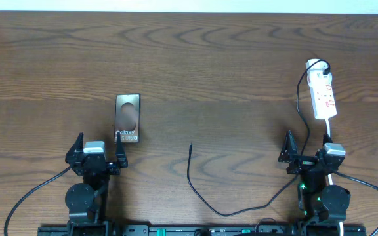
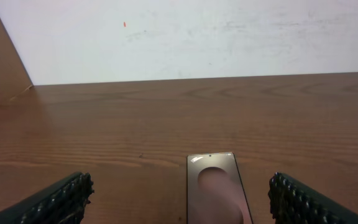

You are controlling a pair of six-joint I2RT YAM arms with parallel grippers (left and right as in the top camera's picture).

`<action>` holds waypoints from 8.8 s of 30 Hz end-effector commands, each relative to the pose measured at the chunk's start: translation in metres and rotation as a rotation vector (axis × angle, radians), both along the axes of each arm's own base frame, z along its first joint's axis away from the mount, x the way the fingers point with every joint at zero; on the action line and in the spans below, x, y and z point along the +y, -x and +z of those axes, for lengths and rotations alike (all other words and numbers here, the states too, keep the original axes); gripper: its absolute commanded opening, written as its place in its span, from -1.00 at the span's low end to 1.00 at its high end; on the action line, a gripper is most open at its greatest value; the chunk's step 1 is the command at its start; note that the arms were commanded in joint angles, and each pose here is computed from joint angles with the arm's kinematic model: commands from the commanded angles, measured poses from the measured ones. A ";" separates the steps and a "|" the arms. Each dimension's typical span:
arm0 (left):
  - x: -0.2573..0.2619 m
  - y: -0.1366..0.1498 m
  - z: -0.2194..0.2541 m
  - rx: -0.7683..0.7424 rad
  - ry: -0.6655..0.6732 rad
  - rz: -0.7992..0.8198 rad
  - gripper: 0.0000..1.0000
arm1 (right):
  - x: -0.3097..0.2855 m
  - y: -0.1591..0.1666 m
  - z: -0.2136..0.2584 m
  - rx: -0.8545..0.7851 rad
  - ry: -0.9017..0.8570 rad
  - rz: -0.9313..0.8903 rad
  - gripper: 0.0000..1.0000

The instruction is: Plug charger to phone and switch on socket

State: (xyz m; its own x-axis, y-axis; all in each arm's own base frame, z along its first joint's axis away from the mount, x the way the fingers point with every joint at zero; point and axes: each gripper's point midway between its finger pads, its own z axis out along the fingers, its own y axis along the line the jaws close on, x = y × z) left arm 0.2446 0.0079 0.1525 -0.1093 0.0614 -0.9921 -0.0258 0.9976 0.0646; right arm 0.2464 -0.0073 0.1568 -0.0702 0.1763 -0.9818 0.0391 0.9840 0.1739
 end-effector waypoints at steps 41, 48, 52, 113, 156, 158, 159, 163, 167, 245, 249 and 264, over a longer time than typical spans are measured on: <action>0.000 0.001 -0.016 0.046 -0.005 0.001 0.85 | 0.000 0.000 -0.001 0.001 0.015 -0.003 0.99; 0.000 0.001 -0.016 0.047 -0.005 0.001 0.86 | 0.000 0.000 -0.001 0.001 0.015 -0.003 0.98; 0.000 0.001 -0.016 0.047 -0.005 0.001 0.85 | 0.000 0.000 -0.001 0.001 0.015 -0.003 0.99; 0.001 0.000 -0.010 0.025 -0.002 0.009 0.86 | 0.000 0.000 -0.001 0.001 0.015 -0.003 0.99; -0.009 -0.139 0.036 1.092 0.101 -0.043 0.86 | 0.000 0.000 -0.001 0.001 0.015 -0.003 0.98; -0.009 -0.139 0.029 1.117 0.111 -0.035 0.86 | 0.000 0.000 -0.001 0.001 0.015 -0.003 0.99; -0.009 -0.137 0.026 1.130 0.112 -0.035 0.86 | 0.000 0.000 -0.001 0.001 0.015 -0.003 0.99; -0.009 -0.137 0.021 1.148 0.113 -0.035 0.72 | 0.000 0.000 -0.001 0.001 0.015 -0.003 0.99; -0.009 -0.137 0.020 1.148 0.111 -0.036 -0.39 | 0.000 0.000 -0.001 0.001 0.015 -0.003 0.99; -0.030 -0.119 -0.136 1.462 0.175 -0.039 0.98 | 0.000 0.000 -0.001 0.002 0.015 -0.003 0.99; -0.030 -0.121 -0.136 1.454 0.175 -0.039 0.98 | 0.000 0.000 -0.001 0.002 0.015 -0.003 0.99; -0.032 -0.122 -0.136 1.448 0.174 -0.047 0.97 | 0.000 0.000 -0.001 0.002 0.015 -0.003 0.98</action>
